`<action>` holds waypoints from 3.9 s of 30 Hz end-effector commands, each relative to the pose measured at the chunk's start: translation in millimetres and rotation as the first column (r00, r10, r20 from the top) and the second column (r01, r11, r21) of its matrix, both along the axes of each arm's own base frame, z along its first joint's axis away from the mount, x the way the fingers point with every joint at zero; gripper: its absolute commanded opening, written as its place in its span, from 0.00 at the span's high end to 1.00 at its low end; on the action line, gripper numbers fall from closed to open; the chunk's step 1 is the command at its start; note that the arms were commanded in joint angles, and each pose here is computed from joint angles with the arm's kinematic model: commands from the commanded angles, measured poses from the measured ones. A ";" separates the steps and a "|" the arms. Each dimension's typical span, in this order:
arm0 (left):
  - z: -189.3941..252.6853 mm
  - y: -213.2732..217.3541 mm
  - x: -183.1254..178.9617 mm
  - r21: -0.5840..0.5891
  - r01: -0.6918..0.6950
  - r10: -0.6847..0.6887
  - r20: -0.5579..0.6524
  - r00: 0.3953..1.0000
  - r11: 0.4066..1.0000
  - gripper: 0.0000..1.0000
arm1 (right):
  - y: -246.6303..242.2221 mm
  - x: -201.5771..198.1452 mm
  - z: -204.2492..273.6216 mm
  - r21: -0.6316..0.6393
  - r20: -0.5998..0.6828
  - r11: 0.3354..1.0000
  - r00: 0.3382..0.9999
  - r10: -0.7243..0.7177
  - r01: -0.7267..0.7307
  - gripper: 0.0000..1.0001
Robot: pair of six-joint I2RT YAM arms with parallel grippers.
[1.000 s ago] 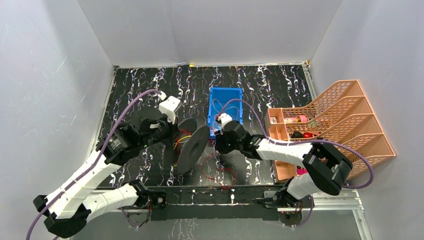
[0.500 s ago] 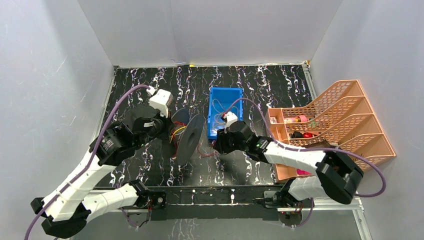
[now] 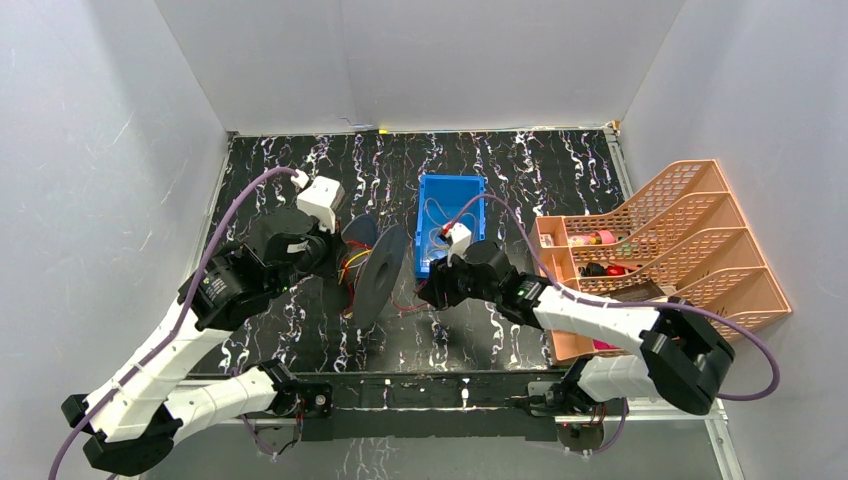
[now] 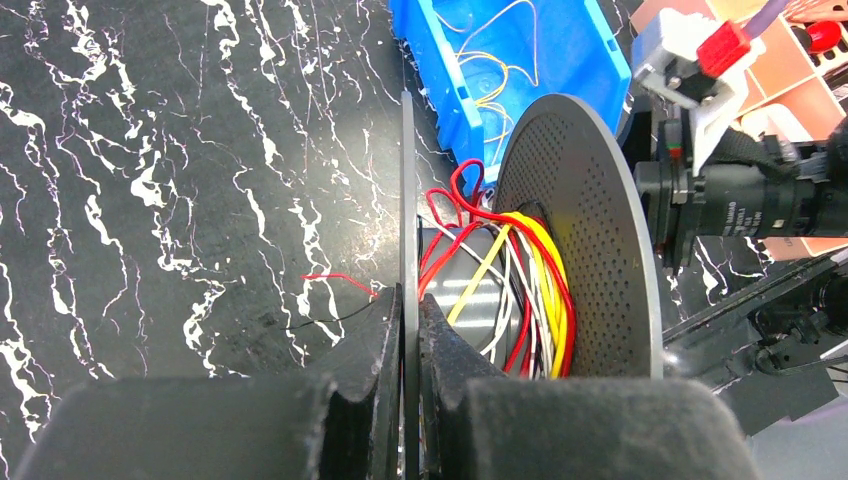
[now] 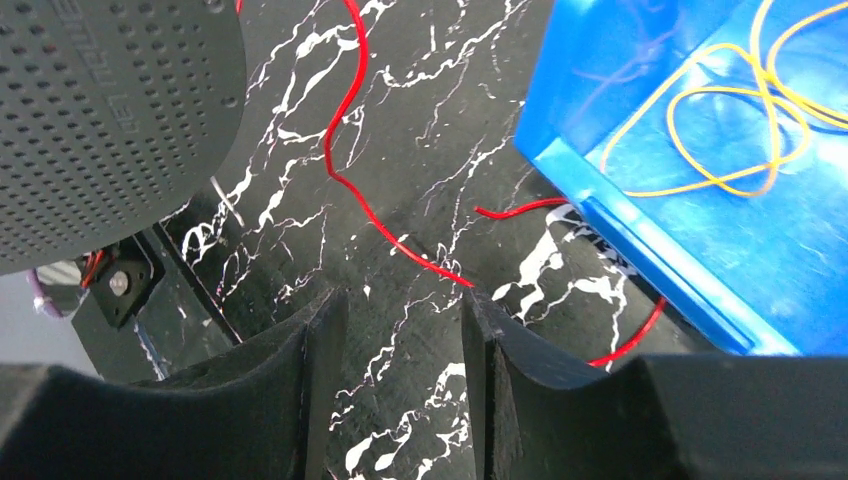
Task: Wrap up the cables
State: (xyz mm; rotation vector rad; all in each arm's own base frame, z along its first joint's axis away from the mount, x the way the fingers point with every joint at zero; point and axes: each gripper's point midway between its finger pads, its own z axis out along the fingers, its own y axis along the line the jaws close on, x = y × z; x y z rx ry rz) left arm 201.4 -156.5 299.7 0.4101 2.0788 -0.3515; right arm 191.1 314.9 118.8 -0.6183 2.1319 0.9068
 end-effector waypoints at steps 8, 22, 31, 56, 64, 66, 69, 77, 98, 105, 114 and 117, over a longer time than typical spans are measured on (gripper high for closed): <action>42.0 -3.3 3.8 -0.112 -0.005 0.015 0.089 0.996 0.994 1.00 | 41.1 -3.0 -9.3 0.057 0.195 0.960 0.946 0.258 -0.273 0.43; 52.2 -0.7 0.0 -0.130 0.002 0.012 0.105 0.994 0.991 1.00 | 41.2 0.9 -54.1 -0.046 0.220 0.945 0.919 0.326 -0.324 0.40; 54.2 0.7 -0.5 -0.136 -0.002 0.017 0.110 0.994 0.991 1.00 | 41.3 -4.8 -67.6 -0.047 0.178 0.939 0.922 0.344 -0.341 0.56; 61.0 6.1 -2.4 -0.166 -0.026 0.046 0.118 0.992 0.986 1.00 | 36.2 -16.5 -87.2 -0.065 0.102 0.926 0.921 0.377 -0.372 0.96; 64.5 18.4 10.4 -0.182 -0.141 0.167 0.135 0.977 0.973 1.00 | 37.5 -28.8 -66.1 -0.015 0.093 0.931 0.927 0.364 -0.365 1.00; 66.4 21.8 15.1 -0.191 -0.180 0.208 0.138 0.968 0.965 1.00 | 41.0 -39.8 -59.7 -0.008 0.097 0.927 0.923 0.373 -0.374 1.00; 67.7 27.6 23.3 -0.199 -0.243 0.275 0.148 0.950 0.949 1.00 | 48.8 -60.9 -48.0 -0.009 0.115 0.915 0.908 0.402 -0.404 1.00; 68.5 32.4 45.3 -0.209 -0.345 0.384 0.191 0.903 0.915 1.00 | 66.5 -130.9 -18.7 -0.045 0.188 0.857 0.838 0.512 -0.514 1.00; -64.4 22.3 49.8 0.287 -0.203 0.196 0.054 0.979 0.936 1.00 | 42.2 -117.3 203.4 -0.036 0.545 0.962 0.802 0.245 -0.269 1.00; -83.9 12.7 38.7 0.294 -0.100 0.108 -0.013 0.994 0.951 1.00 | 32.2 -67.3 214.4 -0.102 0.580 0.988 0.800 0.152 -0.114 1.00; -94.5 -3.3 24.6 0.270 0.051 -0.033 -0.070 0.997 0.962 1.00 | 14.1 5.8 208.0 -0.127 0.561 0.992 0.825 0.071 0.001 1.00; -92.6 -6.8 19.7 0.252 0.088 -0.071 -0.075 0.995 0.964 1.00 | 6.9 26.3 198.6 -0.134 0.537 0.990 0.842 0.042 0.036 1.00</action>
